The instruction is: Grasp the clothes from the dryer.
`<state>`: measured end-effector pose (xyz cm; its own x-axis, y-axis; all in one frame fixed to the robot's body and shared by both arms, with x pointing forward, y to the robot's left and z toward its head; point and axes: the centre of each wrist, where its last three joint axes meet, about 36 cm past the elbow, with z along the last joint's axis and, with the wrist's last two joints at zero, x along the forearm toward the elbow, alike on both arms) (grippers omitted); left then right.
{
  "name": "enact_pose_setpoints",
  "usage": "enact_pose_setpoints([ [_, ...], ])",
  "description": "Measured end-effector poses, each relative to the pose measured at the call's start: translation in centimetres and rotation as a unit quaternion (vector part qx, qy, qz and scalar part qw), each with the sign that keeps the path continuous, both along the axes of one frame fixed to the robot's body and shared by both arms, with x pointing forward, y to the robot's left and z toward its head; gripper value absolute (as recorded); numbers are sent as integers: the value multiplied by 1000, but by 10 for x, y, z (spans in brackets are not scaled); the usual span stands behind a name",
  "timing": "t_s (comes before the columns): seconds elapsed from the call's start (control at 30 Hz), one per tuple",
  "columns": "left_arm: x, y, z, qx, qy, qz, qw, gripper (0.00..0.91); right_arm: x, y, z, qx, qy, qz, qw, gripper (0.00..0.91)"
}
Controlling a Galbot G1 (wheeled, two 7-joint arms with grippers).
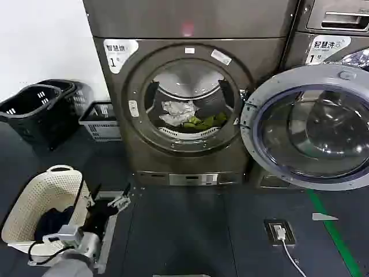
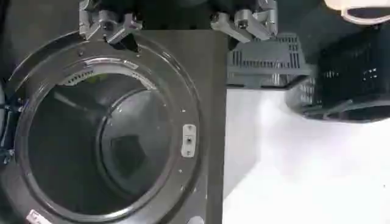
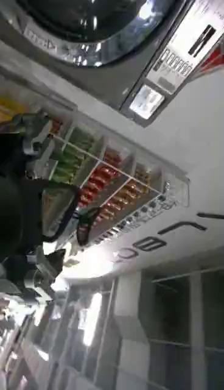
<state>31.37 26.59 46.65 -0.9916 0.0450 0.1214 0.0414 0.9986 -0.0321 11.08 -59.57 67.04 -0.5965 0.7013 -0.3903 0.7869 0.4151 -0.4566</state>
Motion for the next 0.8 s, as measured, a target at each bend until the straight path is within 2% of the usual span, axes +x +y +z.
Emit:
enact_pose_setpoints([
  [0.13, -2, 0, -1, 3, 0, -2, 1000, 907, -3, -2, 2, -21, -5, -1, 1000, 907],
  [0.37, -3, -3, 3, 8, -13, -12, 1000, 907, -5, -2, 3, -39, -13, 3, 999, 907],
  [0.8, -3, -6, 6, 9, -24, -20, 999, 907, -6, 0, 9, -51, -28, 14, 998, 907],
])
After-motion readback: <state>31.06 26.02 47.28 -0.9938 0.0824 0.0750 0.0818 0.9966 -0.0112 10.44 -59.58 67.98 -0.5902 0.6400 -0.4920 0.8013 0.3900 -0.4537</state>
